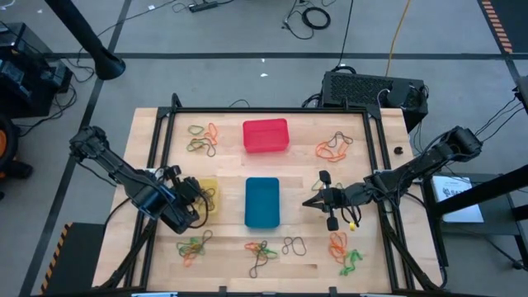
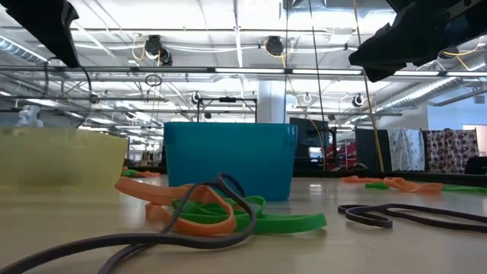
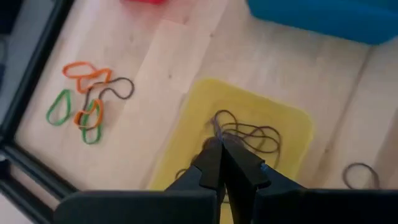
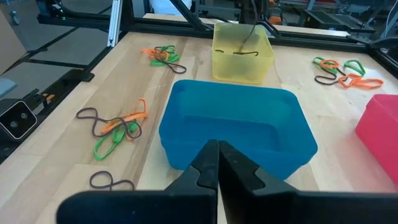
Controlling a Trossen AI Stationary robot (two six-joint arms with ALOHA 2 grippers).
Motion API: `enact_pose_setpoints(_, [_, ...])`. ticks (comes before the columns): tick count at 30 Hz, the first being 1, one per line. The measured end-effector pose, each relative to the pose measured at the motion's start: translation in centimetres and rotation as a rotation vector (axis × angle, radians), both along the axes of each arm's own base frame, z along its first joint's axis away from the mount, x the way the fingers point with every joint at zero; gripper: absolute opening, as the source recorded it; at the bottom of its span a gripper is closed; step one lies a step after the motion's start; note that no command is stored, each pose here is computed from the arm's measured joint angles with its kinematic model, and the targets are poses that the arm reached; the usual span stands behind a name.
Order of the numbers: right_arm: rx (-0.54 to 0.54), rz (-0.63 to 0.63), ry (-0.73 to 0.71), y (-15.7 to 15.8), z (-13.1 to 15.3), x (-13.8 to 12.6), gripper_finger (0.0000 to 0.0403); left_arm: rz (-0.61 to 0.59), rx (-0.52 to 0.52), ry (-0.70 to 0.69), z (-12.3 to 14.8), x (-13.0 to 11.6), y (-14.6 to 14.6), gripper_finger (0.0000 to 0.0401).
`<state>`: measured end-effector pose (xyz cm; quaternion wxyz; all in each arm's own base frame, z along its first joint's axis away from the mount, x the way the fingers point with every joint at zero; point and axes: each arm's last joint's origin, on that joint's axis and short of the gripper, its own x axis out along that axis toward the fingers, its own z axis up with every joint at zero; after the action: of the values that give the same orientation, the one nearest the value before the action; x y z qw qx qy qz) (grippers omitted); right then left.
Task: Sort rubber bands into baskets
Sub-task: Put the purple rubber band into the yellow bin
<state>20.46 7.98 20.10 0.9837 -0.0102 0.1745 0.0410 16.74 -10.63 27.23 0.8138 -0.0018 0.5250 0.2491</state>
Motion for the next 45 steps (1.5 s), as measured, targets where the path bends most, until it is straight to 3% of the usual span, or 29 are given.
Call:
enact_pose_setpoints(10, [0.001, 0.000, 0.000, 0.0, 0.0, 0.0, 0.0000, -0.032, 0.088, 0.116, -1.5, 0.7, -0.5, 0.0021])
enact_pose_setpoints(16, [0.001, 0.000, 0.000, 0.0, 0.0, 0.0, 0.0000, 0.010, 0.035, 0.202, -2.3, 1.5, -0.4, 0.0075])
enact_pose_setpoints(21, [0.001, 0.000, 0.000, 0.0, 0.0, 0.0, 0.0000, 0.051, 0.028, 0.213, -2.5, 2.1, 0.4, 0.0111])
enact_pose_setpoints(27, [0.001, 0.000, -0.001, 0.0, 0.0, 0.0, 0.0000, 0.119, 0.041, 0.127, -2.5, 3.5, 1.8, 0.0115])
enact_pose_setpoints(33, [0.000, 0.000, -0.001, 0.0, 0.0, 0.0, 0.0000, 0.235, 0.022, 0.120, -2.5, 5.6, 6.3, 0.0115])
enact_pose_setpoints(37, [-0.002, 0.000, -0.001, 0.0, 0.0, 0.0, 0.0000, 0.341, -0.090, 0.158, -2.6, 6.4, 11.3, 0.0115])
enact_pose_setpoints(40, [-0.007, 0.002, -0.001, 0.0, 0.0, 0.0, 0.0000, 0.428, -0.176, 0.125, -2.7, 6.6, 15.3, 0.0115])
enact_pose_setpoints(45, [-0.036, 0.010, 0.018, 0.0, -0.2, -0.1, 0.0000, 0.577, -0.235, 0.038, -2.7, 5.7, 21.0, 0.0115])
